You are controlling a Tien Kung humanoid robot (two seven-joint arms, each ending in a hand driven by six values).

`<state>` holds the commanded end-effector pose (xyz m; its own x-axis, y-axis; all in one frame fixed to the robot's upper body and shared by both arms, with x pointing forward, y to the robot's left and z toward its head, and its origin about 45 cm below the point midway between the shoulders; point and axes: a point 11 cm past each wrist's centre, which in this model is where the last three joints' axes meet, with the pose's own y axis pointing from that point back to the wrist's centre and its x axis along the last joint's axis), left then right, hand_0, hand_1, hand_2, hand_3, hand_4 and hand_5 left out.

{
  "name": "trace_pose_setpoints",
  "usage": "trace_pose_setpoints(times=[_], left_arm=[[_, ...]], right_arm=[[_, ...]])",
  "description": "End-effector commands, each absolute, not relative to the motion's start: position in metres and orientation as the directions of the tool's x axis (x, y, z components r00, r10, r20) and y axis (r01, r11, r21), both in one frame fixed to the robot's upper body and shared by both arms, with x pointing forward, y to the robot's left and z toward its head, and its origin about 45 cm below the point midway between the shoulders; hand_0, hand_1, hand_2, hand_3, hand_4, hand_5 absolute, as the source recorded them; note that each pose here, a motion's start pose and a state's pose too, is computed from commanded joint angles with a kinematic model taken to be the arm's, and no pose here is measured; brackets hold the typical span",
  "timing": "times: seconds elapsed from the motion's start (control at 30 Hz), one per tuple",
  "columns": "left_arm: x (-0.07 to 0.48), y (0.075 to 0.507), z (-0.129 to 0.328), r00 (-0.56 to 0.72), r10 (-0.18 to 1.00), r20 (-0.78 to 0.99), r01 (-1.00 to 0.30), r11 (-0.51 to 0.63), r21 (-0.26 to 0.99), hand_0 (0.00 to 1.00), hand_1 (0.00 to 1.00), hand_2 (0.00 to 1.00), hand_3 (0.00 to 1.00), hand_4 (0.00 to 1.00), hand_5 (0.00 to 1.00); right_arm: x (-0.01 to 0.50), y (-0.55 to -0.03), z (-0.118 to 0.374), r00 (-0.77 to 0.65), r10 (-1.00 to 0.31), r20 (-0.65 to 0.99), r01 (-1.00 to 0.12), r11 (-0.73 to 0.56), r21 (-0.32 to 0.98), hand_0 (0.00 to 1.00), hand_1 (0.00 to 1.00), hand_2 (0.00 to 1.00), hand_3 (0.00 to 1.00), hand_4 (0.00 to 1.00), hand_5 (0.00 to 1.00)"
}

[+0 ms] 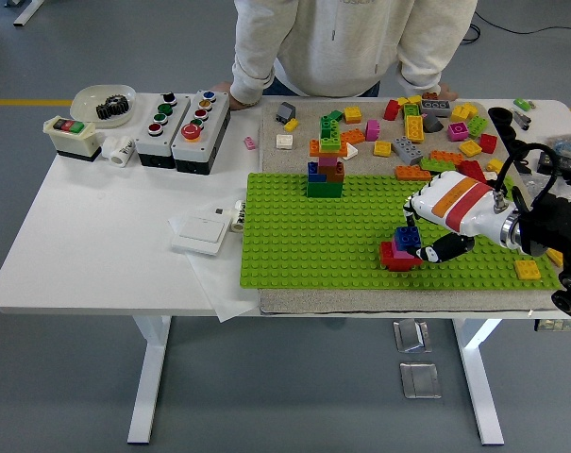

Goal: Pick up the brick,pile it on top of brick,press brick,pick up the brick,pile it on top of brick,press brick

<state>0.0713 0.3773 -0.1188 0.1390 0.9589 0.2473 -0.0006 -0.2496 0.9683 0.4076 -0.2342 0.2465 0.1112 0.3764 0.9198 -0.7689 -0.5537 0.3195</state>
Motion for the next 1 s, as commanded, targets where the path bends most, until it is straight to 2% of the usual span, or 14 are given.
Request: trace_pose_setpoints(times=[1.0], left_arm=[[0.0664, 0.3774, -0.1195, 0.143, 0.959, 0.246, 0.009, -0.249, 0.968, 0.783, 0.719, 0.665, 0.564, 0.591, 0.608]], right_arm=[[0.4057, -0.2328, 0.2449, 0.122, 0.366, 0.923, -0.766, -0.557, 0.322, 0.601, 0.577, 0.591, 0.525, 0.778, 0.465]])
